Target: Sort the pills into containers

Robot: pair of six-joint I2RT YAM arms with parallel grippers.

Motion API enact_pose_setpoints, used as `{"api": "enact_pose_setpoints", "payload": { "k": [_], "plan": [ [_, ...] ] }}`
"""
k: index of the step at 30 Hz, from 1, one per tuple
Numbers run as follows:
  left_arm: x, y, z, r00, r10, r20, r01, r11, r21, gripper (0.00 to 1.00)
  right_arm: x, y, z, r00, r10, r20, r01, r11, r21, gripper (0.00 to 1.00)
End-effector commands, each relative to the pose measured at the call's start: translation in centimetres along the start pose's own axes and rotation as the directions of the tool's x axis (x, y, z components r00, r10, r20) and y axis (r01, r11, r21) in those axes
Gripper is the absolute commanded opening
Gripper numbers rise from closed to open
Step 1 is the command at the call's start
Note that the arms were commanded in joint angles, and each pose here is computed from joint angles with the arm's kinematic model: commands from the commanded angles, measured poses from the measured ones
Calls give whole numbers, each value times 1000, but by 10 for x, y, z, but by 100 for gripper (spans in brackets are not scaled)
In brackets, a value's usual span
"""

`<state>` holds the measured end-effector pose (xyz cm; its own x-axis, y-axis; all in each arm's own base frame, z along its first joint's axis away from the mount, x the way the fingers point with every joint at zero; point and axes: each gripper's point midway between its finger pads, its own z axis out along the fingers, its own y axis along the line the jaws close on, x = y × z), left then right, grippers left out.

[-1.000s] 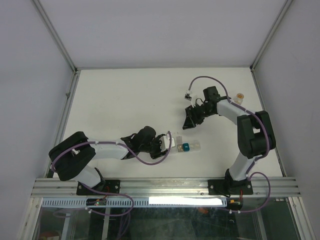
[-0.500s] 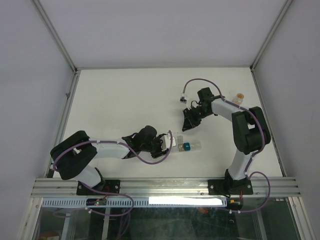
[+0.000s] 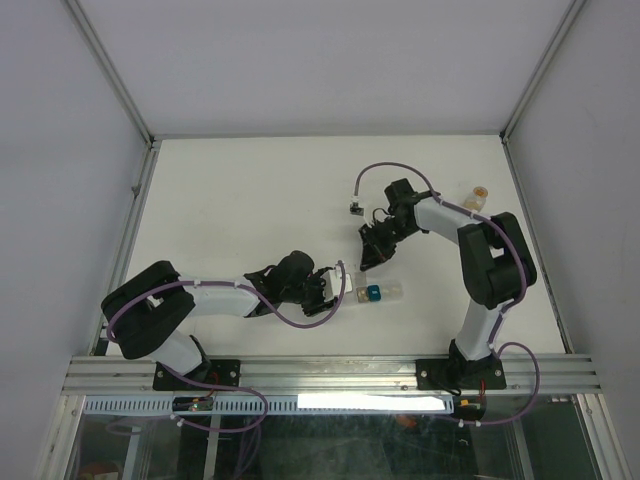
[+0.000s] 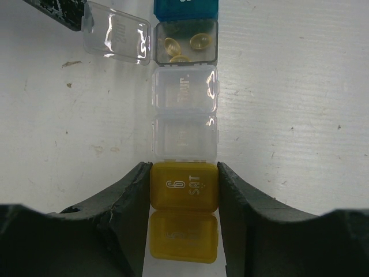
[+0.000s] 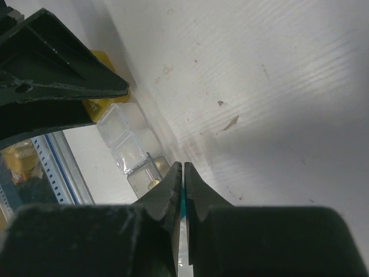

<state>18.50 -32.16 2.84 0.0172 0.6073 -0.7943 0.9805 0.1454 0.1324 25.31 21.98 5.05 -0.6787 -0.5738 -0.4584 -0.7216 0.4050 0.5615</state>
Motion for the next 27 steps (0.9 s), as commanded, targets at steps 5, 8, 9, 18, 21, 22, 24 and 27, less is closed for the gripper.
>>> {"api": "enact_pose_setpoints", "payload": {
  "k": [5, 8, 9, 18, 21, 22, 24, 27],
  "plan": [
    [-18, -2, 3, 999, 17, 45, -18, 1000, 23, 23, -15, 36, -13, 985, -166, 43, 168, 984, -54, 5],
    [-19, -2, 3, 999, 15, 45, -16, 1000, 23, 23, -9, 46, -12, 979, -201, 27, 203, 977, -62, 4],
    [-20, -2, 3, 999, 16, 46, -17, 1000, 22, 22, -5, 50, -10, 977, -214, 14, 214, 975, -64, 4],
    [-21, -1, 2, 999, 13, 49, -14, 1000, 19, 22, 36, 50, 2, 969, -213, -127, 212, 977, -21, 3],
    [-21, -2, 2, 999, 12, 49, -13, 1000, 21, 22, 37, 49, 1, 968, -214, -130, 215, 977, -1, 3],
    [-21, -2, 2, 999, 12, 49, -13, 1000, 21, 22, 37, 47, 0, 968, -215, -129, 218, 976, 11, 3],
    [-21, -1, 2, 999, 12, 49, -13, 1000, 21, 22, 36, 46, -1, 968, -216, -126, 221, 975, 25, 3],
    [-21, -2, 2, 999, 10, 49, -11, 1000, 23, 22, 33, 51, -2, 967, -230, -112, 232, 973, 9, 3]
  ]
}}
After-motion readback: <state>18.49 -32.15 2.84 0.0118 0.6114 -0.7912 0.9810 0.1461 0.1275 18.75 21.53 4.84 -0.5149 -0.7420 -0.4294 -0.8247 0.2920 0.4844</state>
